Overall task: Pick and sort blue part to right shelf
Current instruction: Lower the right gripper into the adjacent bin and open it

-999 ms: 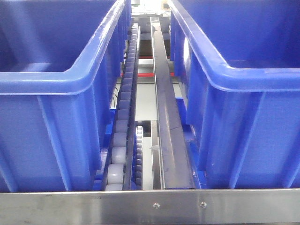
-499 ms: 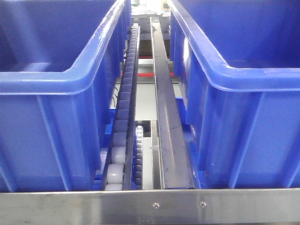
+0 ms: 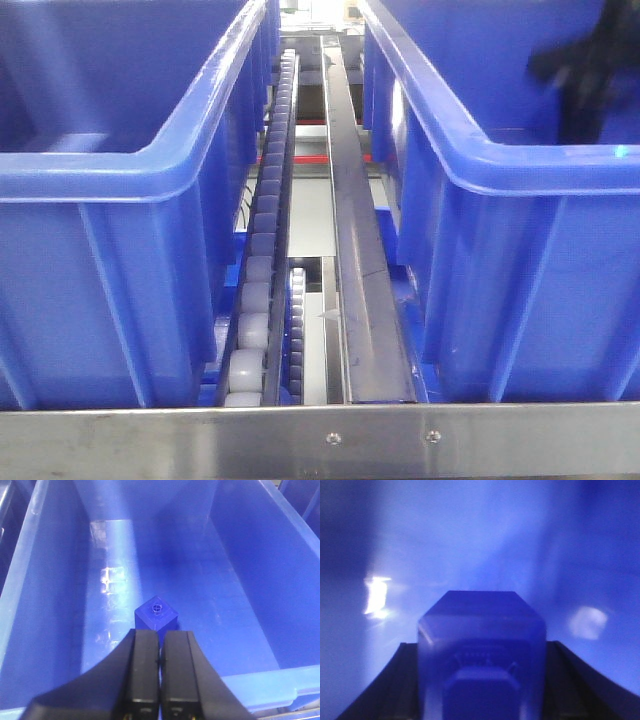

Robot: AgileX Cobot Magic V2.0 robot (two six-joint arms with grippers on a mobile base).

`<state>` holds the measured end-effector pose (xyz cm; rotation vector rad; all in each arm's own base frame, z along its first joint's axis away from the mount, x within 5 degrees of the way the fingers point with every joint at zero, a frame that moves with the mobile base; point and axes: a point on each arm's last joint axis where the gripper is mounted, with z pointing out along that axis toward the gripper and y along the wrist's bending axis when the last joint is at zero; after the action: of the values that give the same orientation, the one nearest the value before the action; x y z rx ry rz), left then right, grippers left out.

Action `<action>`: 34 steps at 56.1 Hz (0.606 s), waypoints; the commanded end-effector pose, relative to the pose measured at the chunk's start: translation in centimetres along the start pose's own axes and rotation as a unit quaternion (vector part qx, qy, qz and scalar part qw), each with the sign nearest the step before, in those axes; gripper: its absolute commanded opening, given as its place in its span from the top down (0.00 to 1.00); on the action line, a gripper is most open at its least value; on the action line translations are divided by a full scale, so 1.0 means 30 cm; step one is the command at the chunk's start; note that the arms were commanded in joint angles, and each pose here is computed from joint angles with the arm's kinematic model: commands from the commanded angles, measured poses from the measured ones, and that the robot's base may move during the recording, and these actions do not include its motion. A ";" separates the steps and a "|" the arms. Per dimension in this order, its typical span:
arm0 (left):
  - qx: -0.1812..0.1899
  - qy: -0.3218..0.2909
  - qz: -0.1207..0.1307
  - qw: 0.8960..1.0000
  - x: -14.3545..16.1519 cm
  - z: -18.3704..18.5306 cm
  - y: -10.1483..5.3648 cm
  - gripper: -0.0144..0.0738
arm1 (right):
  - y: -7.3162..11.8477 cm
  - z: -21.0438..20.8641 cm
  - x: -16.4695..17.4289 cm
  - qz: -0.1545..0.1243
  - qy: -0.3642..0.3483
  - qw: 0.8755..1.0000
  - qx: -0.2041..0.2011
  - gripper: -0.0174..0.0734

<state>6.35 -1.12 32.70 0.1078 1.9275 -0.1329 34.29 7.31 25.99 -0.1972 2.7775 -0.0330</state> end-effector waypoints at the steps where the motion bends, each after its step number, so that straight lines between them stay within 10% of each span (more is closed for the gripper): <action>1: -0.001 -0.044 -0.001 0.999 -0.044 -0.011 -0.001 0.70 | -0.008 -0.010 -0.049 -0.010 -0.022 1.000 0.010 0.67; 10: -0.001 -0.041 -0.001 0.999 -0.042 -0.011 -0.001 0.70 | -0.005 0.014 -0.058 -0.010 -0.018 1.000 0.010 0.58; 22: 0.000 -0.030 -0.001 1.000 -0.036 -0.011 -0.001 0.70 | -0.013 -0.046 -0.070 -0.013 -0.047 0.999 0.015 0.11; 34: 0.000 -0.018 -0.001 1.000 -0.029 -0.010 -0.001 0.70 | -0.028 -0.221 -0.033 -0.008 -0.122 0.993 0.010 0.20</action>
<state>6.22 -1.11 32.38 0.1128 1.9649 -0.1307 34.68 7.23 27.88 -0.2042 2.7098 -0.0476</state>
